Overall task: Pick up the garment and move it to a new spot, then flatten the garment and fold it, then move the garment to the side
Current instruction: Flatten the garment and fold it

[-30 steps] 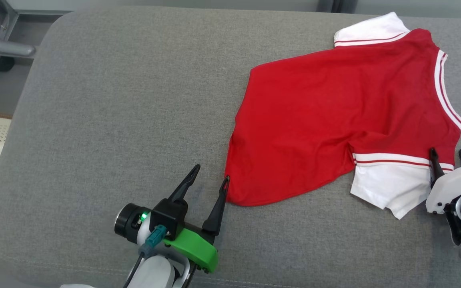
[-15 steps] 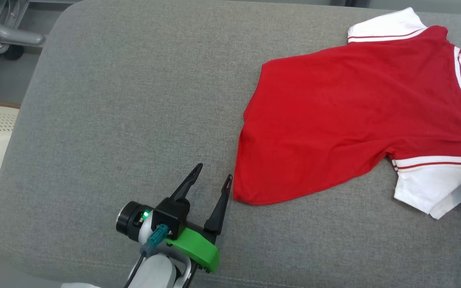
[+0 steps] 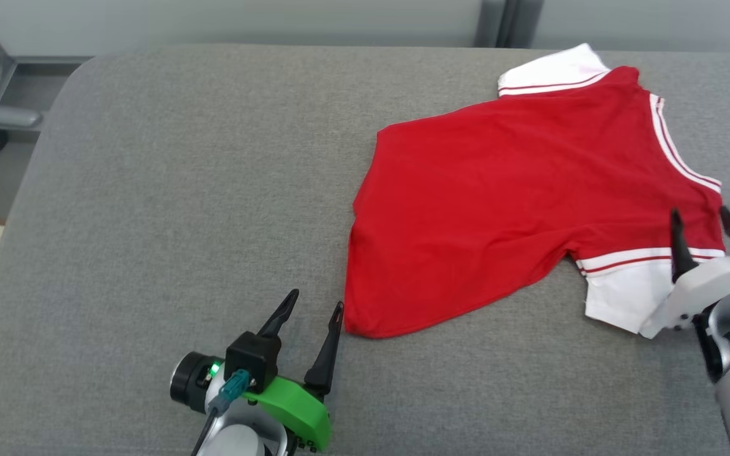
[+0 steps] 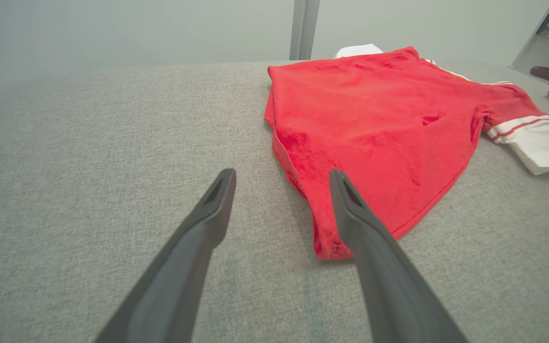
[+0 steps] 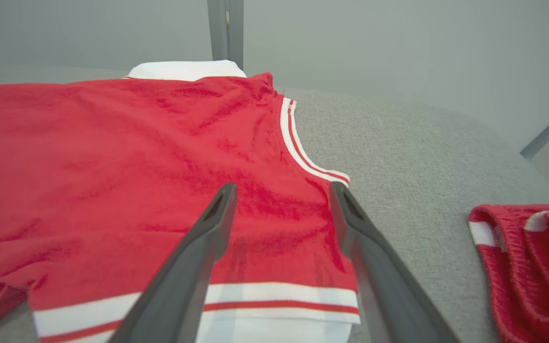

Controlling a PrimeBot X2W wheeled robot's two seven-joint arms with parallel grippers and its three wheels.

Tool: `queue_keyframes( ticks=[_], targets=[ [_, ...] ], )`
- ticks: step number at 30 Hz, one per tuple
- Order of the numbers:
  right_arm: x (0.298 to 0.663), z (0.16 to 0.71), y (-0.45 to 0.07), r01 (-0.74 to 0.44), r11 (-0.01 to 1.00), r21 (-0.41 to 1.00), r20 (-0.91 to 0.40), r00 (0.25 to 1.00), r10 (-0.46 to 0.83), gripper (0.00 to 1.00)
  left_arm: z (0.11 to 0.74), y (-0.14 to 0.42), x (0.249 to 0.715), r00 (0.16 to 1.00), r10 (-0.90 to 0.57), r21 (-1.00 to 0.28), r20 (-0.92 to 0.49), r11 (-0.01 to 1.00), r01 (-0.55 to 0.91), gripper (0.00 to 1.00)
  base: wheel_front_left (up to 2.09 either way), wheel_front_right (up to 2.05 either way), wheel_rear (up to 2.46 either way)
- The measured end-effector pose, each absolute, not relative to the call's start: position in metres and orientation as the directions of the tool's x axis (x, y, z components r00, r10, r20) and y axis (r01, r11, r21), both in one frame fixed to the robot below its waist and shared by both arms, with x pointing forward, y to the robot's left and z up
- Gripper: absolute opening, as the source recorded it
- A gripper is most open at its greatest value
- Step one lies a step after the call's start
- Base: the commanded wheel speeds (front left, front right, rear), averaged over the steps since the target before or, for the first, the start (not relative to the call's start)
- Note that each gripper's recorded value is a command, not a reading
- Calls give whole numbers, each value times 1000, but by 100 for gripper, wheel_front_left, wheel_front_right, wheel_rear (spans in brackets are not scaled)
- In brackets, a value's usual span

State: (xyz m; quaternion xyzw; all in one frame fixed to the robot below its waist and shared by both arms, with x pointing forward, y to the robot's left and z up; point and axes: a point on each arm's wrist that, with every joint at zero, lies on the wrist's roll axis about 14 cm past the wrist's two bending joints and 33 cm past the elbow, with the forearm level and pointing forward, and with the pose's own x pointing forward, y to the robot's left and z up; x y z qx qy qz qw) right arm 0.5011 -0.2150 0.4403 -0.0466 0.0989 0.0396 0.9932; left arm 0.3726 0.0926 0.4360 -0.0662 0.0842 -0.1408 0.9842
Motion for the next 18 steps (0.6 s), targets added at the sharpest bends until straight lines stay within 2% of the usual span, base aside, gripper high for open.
queue_keyframes(
  ticks=[8, 18],
  targets=[
    [442, 450, -210, -94, 995, -23, -141, 986, 89, 100, 431, 72, 374, 925, -345, -184, -161, 931, 315, 100, 0, 0, 0],
    [403, 458, -248, 6, 1000, -9, -120, 993, -7, 100, 417, 60, 400, 912, -351, -204, -210, 928, 310, 100, 0, 0, 0]
  ],
)
